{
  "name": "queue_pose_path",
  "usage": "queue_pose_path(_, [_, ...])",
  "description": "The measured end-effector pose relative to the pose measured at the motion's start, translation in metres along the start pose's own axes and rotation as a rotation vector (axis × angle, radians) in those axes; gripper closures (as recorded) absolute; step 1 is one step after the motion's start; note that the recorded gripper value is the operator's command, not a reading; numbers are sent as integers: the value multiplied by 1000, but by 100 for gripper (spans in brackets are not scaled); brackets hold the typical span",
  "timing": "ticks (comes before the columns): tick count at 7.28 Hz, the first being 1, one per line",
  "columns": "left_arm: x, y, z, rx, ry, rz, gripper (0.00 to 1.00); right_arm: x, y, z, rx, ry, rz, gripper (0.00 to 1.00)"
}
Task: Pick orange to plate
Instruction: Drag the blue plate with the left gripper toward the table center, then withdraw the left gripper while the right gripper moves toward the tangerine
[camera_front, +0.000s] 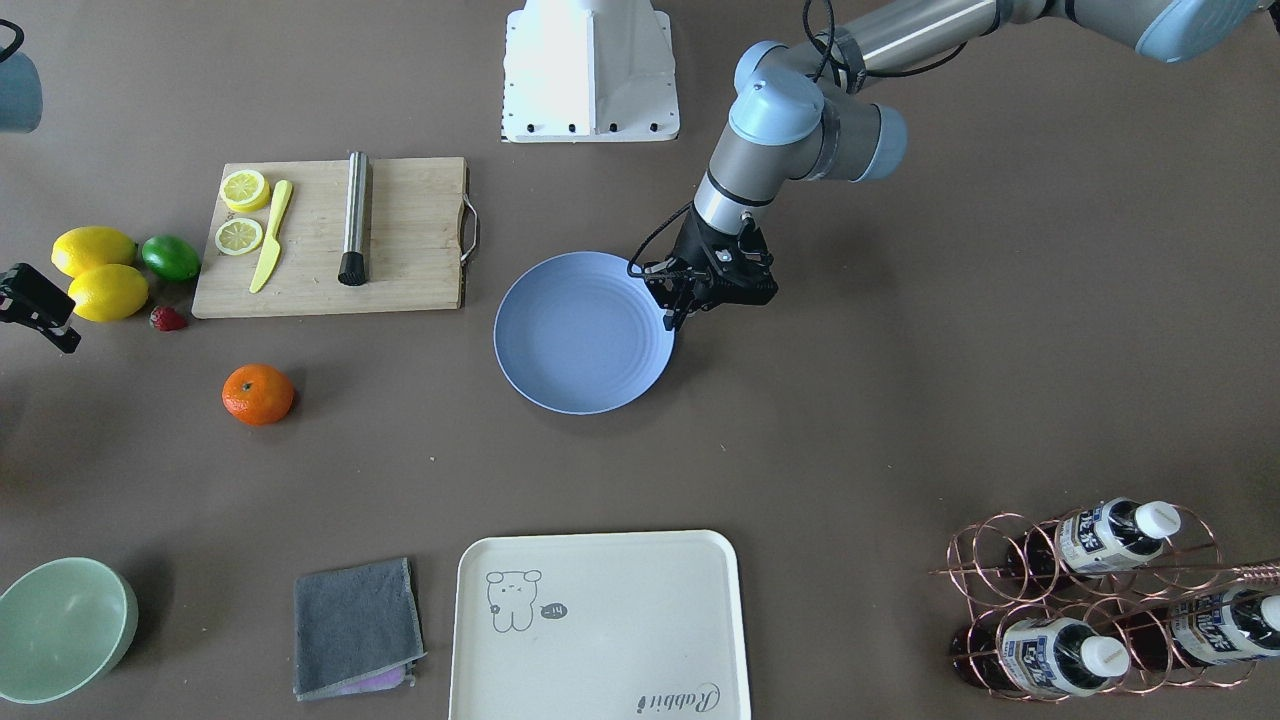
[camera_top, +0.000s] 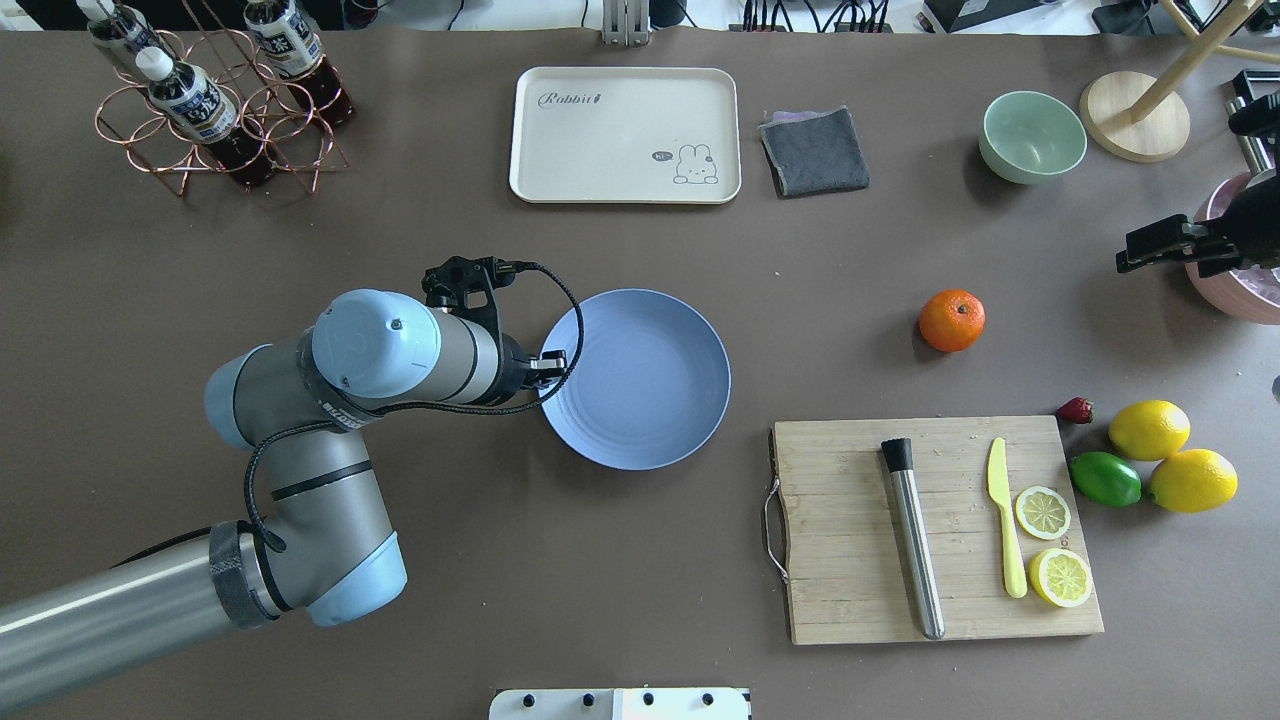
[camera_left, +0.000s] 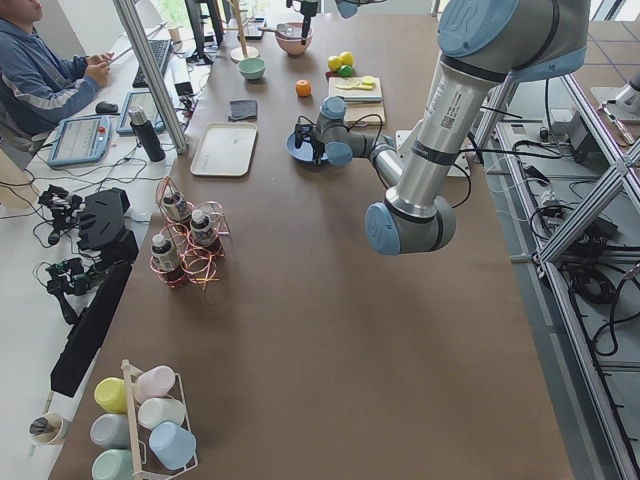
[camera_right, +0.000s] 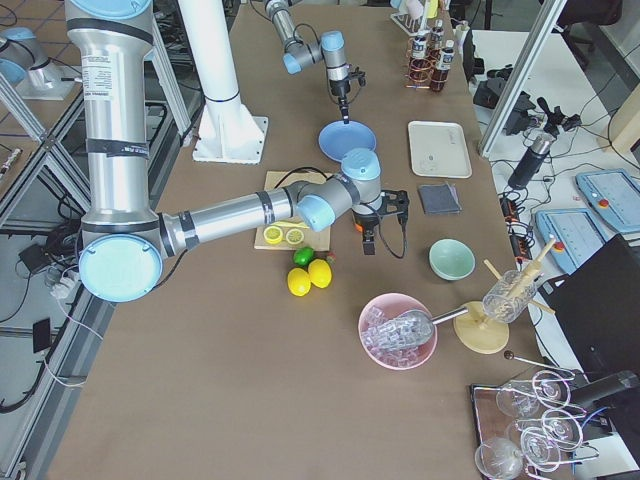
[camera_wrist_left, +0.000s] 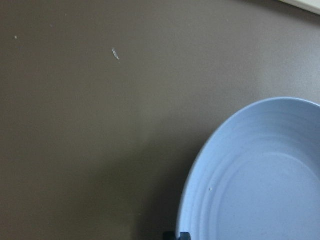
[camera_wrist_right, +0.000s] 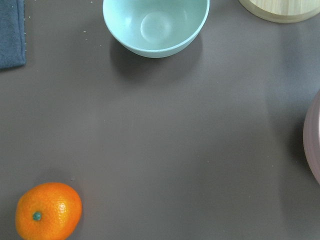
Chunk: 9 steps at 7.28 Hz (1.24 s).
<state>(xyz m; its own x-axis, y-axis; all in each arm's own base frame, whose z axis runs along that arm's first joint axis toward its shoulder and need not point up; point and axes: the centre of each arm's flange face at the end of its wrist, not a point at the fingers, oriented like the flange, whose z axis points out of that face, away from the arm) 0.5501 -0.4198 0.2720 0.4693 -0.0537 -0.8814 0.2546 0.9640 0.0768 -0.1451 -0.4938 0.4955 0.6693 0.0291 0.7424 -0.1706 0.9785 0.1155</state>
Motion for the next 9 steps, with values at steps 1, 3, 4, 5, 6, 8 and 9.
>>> queue_pose_path(1, [-8,-4,-3,20,-8,6,2,-2,-1,0,1,-2,-1,0])
queue_pose_path(3, [-52,-46,-45,0,-38,58,2,-15,-7,4,-1,-2,-9,0])
queue_pose_path(4, [-95,-85,-85,-36,-66,94,2,-28,-15,12,-7,6,-16,0])
queue_pose_path(5, [-145,-121,-123,-68,-91,145,2,-49,-25,20,-19,21,-20,0])
queue_pose_path(6, [-209,-153,-161,-98,-110,217,2,-78,-33,27,-36,39,-20,0])
queue_pose_path(8, [-362,-196,-248,-117,-137,339,2,-135,-37,45,-68,67,-11,0])
queue_pose_path(9, [-437,-196,-284,-121,-171,356,2,-159,-35,55,-79,66,-3,0])
